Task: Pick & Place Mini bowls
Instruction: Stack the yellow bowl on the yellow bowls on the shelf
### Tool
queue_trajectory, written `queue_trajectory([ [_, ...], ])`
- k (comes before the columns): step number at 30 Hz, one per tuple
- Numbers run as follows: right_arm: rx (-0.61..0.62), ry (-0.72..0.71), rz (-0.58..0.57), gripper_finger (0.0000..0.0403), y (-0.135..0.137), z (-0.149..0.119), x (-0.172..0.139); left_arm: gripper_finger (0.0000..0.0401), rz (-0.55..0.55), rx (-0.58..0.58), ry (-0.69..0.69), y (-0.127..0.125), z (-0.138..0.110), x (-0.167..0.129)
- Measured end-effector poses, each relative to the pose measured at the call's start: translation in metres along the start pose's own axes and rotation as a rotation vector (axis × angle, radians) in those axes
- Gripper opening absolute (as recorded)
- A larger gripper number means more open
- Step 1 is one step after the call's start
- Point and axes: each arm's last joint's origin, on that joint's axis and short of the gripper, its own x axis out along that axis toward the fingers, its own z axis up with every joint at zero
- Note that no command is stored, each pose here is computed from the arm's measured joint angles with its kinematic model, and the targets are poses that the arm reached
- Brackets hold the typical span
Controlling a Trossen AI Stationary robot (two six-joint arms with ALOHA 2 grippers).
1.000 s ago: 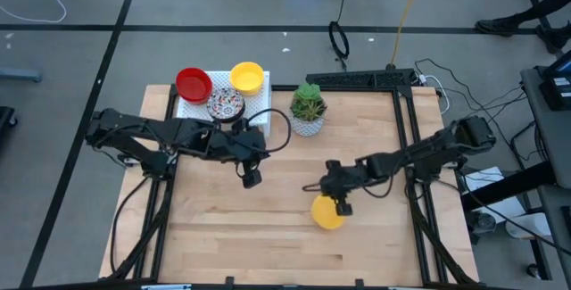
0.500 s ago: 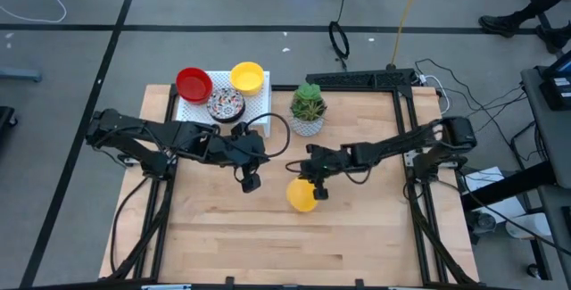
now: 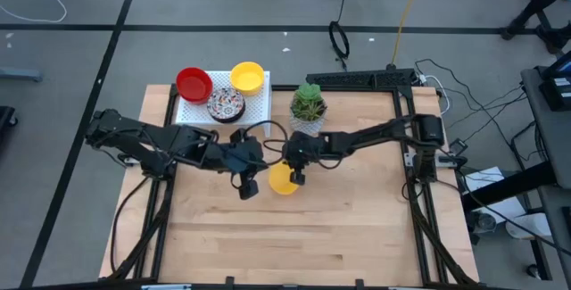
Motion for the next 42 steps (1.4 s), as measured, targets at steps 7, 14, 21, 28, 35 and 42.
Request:
queue_trajectory([
  [7,0.01,0.018,-0.005,0.002,-0.002,-0.002,0.004,0.0031,-0.01,0.013,0.001,-0.004,-0.001,-0.001],
  [14,0.008,-0.018,-0.006,0.0096,-0.002,0.001,0.004,0.0031,-0.01,0.013,0.001,-0.004,-0.001,-0.001],
  [21,-0.024,-0.034,0.003,0.0164,0.002,0.009,-0.014,0.0031,-0.01,0.009,0.001,-0.004,-0.001,-0.001],
  [28,-0.042,0.019,0.018,0.0173,0.015,0.016,-0.065,0.0031,0.03,0.029,-0.01,-0.003,-0.001,0.002],
  [35,-0.026,0.011,0.062,0.0166,0.035,-0.003,-0.122,0.0044,0.077,0.047,0.064,-0.007,-0.005,0.036],
  [42,0.086,-0.049,0.127,0.0166,0.049,-0.046,-0.17,0.0125,0.107,0.13,0.183,-0.014,-0.017,0.084],
])
